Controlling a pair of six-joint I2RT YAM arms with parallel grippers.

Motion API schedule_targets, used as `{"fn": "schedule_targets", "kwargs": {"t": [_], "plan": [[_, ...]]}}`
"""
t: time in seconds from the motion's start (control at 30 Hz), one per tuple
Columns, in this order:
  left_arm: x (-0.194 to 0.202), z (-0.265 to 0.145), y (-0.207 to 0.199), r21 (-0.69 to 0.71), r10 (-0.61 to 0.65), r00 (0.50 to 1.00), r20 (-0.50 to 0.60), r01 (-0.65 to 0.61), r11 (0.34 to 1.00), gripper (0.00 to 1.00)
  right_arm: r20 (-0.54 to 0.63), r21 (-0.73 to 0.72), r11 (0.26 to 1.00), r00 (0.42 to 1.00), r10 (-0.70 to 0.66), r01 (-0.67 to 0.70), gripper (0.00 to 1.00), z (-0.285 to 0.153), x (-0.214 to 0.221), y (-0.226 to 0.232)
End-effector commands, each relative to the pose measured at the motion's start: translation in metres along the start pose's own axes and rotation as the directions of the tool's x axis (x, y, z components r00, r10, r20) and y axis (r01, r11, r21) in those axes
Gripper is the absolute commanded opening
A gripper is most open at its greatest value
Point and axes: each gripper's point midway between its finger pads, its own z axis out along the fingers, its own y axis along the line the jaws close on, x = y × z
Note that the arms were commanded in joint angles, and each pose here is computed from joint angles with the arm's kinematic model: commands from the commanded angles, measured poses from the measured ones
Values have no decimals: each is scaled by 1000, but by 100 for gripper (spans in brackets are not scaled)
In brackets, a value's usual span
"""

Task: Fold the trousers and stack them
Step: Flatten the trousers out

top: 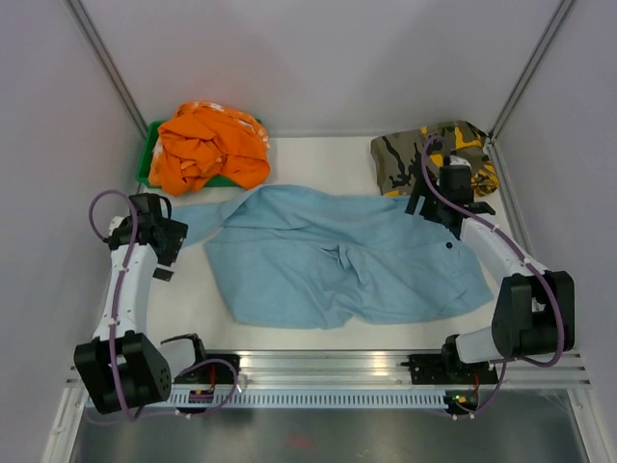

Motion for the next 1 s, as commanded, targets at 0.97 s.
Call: {"fn": "schedule_targets", "kwargs": {"t": [0.97], "plan": [[-10, 145, 10, -219, -237, 971, -12, 229, 949, 77, -33, 193, 969, 986, 163, -154, 92, 15, 43, -58]]}}
